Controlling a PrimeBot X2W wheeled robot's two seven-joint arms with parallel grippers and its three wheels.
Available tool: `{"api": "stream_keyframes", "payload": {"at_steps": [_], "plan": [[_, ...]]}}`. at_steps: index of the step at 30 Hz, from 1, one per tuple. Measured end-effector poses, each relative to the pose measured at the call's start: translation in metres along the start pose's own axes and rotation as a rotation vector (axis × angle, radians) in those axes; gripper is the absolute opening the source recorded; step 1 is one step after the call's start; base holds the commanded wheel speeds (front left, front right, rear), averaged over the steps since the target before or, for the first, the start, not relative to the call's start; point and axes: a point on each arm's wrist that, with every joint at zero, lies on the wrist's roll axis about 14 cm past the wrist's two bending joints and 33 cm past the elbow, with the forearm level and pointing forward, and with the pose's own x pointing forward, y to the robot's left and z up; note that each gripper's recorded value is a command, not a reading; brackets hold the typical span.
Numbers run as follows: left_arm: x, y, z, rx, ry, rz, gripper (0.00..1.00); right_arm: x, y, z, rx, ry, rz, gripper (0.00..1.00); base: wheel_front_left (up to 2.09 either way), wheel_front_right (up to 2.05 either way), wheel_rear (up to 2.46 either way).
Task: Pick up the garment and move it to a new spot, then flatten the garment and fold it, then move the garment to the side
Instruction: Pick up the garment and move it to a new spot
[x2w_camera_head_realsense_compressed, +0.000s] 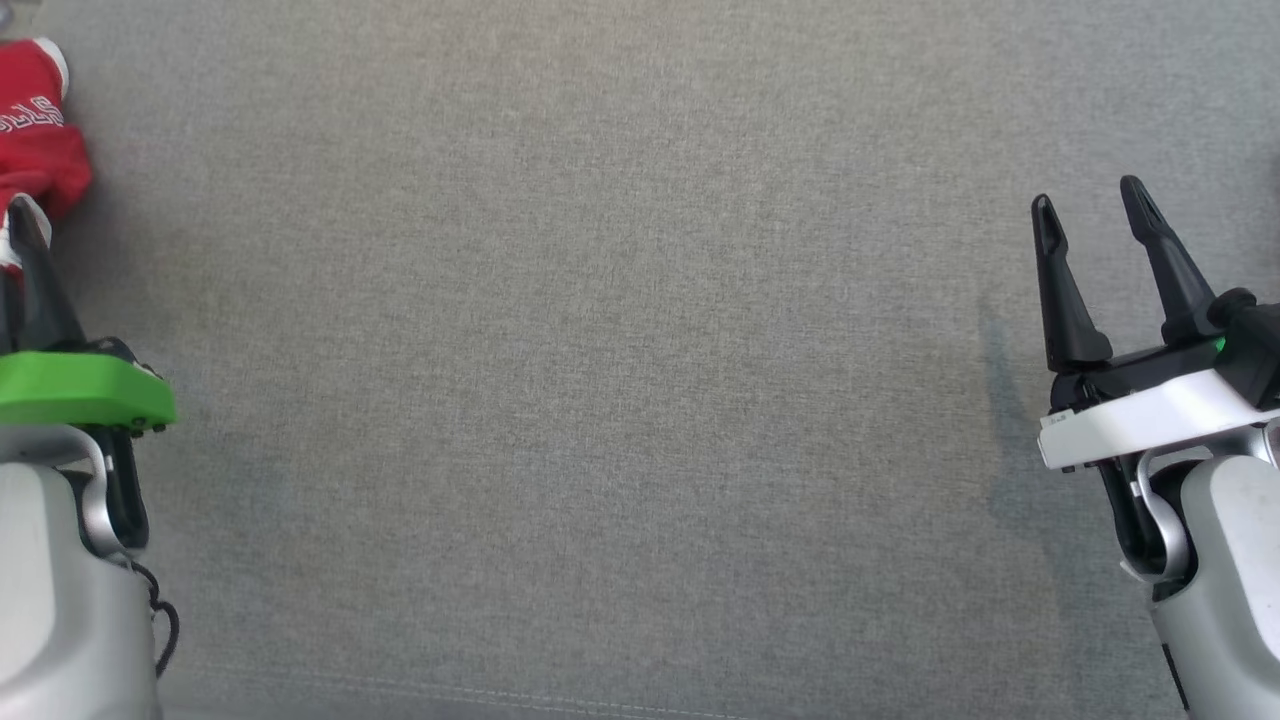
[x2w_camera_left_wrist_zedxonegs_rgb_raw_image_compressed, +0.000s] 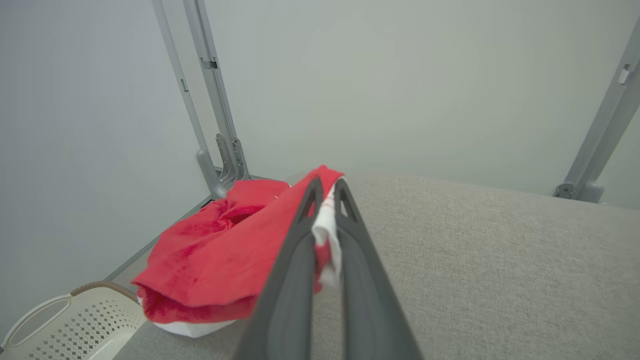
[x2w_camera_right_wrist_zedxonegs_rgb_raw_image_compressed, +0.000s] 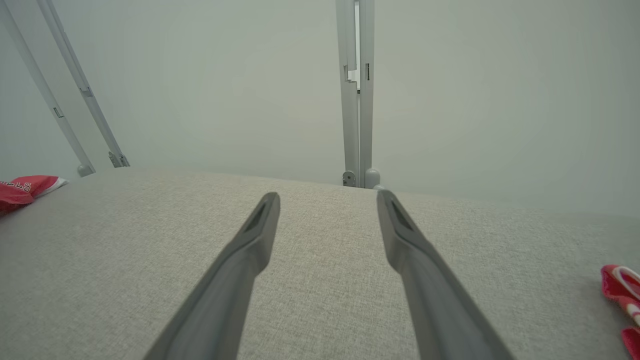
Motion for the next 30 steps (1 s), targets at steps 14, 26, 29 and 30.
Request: {"api": "stream_keyframes", "payload": {"at_steps": [14, 26, 29, 30], "plan": [[-0.063, -0.099, 0.085, -0.001, -0.282, -0.269, 0.0, -0.049, -0.007, 0.051, -0.024, -0.086, -0.089, 1.0, 0.0, 0.0, 0.0], [-0.105, -0.27, 0.085, -0.098, -0.227, -0.751, 0.0, -0.104, -0.048, 0.078, -0.061, -0.129, -0.26, 1.0, 0.0, 0.0, 0.0], [-0.122, -0.311, 0.071, -0.118, -0.174, -0.874, 0.0, -0.118, -0.059, 0.08, -0.064, -0.129, -0.308, 1.0, 0.0, 0.0, 0.0], [-0.128, -0.325, 0.069, -0.13, -0.163, -0.915, 0.0, -0.122, -0.063, 0.08, -0.065, -0.127, -0.324, 1.0, 0.0, 0.0, 0.0]]}}
